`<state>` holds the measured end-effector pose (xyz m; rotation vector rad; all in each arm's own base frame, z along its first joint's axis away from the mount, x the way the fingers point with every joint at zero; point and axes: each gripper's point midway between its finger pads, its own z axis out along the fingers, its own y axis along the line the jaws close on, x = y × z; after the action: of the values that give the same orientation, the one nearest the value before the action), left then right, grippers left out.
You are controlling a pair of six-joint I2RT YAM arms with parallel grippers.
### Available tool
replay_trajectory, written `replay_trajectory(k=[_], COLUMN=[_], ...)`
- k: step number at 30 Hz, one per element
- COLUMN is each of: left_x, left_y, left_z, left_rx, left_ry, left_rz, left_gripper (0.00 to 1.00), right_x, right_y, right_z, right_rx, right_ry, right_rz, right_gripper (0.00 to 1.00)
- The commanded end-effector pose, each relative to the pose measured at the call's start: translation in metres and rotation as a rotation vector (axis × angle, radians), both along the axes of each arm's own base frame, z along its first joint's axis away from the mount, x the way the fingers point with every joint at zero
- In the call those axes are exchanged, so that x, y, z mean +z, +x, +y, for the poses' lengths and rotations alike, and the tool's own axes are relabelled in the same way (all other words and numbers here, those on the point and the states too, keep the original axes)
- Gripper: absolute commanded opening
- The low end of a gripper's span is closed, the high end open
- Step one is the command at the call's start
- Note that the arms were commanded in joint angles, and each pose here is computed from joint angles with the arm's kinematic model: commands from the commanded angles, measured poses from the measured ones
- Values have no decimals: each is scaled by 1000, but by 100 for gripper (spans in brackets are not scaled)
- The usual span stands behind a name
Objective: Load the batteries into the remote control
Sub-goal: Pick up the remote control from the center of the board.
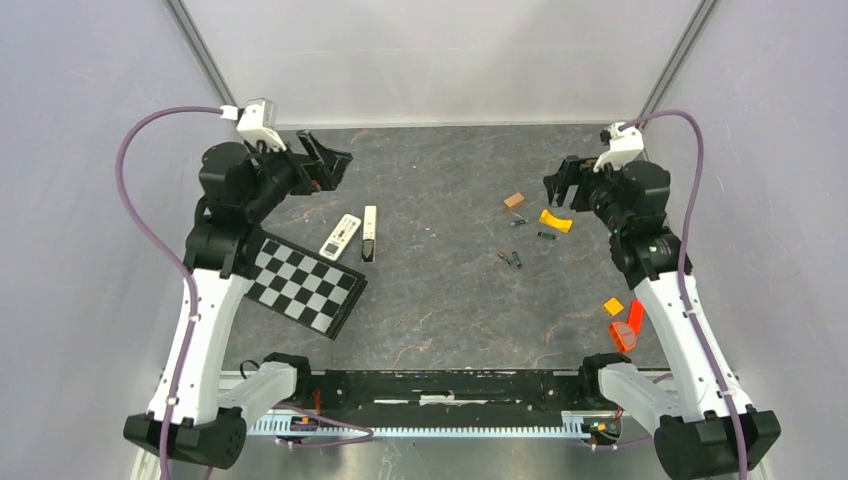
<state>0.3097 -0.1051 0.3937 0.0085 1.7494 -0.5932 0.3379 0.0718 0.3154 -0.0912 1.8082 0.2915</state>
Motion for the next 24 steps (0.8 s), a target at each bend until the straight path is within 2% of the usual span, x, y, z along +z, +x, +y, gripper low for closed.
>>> replay_trajectory(k=[1,4,6,8,10,12,13,16,19,24], left_x=[-9,-19,-38,-72,-115,-156,-169,-219,-259,-294], left_y=[29,49,66,82,92,98,101,109,111,98], left_z=[-20,-28,-18,-9,-4,-17,-29,-41,-31,-18], left_rx=[-64,-87,2,78,153,193,185,266,353,405], left_ry=[-103,-145,-157,-136,-138,-170,-168,-32,52,196], left_rz=[4,-28,6,95,251,389,407,494,551,605], left_gripper=[100,100,100,100,97,93,91,91,90,86], right_x=[3,-15,-30,-47,-63,-79,-86,-101,-112,-121], right_y=[2,3,5,7,8,9,10,10,7,5], right_z=[-8,5,11,13,14,16,17,24,24,22], right_rx=[-75,-4,19,16,6,-5,-9,9,9,-1], right_ry=[70,86,97,114,135,170,191,222,206,202], right_rz=[-59,-11,38,88,121,144,156,198,233,245], right_gripper=[87,87,87,87,85,85,84,81,80,80])
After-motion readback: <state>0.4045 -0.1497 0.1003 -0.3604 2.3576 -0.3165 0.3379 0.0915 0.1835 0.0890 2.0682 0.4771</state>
